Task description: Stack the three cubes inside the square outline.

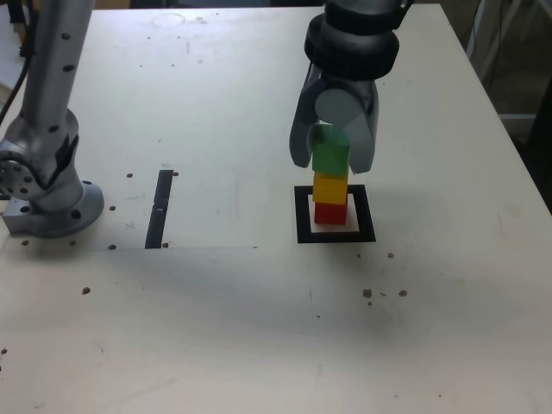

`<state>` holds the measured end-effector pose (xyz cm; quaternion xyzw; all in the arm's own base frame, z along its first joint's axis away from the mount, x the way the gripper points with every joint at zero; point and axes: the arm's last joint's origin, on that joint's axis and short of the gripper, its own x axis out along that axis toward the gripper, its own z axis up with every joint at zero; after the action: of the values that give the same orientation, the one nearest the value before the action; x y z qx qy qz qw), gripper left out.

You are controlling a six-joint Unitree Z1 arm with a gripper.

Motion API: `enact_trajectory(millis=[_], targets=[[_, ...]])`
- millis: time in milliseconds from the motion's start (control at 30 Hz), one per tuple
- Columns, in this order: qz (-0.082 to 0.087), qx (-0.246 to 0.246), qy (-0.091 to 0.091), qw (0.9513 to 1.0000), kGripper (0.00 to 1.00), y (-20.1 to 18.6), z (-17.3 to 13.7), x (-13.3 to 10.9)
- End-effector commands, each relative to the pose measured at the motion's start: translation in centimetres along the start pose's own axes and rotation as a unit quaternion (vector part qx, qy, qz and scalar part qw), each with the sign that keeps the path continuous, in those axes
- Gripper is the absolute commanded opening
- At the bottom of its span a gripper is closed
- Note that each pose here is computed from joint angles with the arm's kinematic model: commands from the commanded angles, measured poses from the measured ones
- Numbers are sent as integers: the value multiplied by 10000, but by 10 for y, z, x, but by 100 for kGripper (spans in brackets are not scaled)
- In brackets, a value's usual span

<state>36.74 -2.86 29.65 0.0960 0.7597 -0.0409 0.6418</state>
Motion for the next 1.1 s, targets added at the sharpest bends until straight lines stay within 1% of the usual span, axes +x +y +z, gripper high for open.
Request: enact_trajectory(millis=[0, 100, 233, 367, 433, 500, 667, 767, 833, 900, 1067], targets=[[11, -31, 8, 10000, 28, 2, 2, 2], [11, -38, 27, 10000, 30, 3, 3, 3], [-24, -18, 95, 10000, 34, 3, 7, 8], [-42, 0, 139, 9999, 36, 3, 9, 11], [-49, 1, 147, 9999, 39, 3, 9, 11], [-59, 3, 152, 9999, 47, 3, 9, 11], [-75, 5, 165, 9998, 77, 3, 7, 11], [-60, 3, 159, 9999, 92, 4, 6, 9], [-46, 0, 132, 9999, 97, 4, 4, 7], [-29, -10, 87, 10000, 99, 4, 1, 4], [9, -46, -80, 10000, 99, 4, -11, -9]])
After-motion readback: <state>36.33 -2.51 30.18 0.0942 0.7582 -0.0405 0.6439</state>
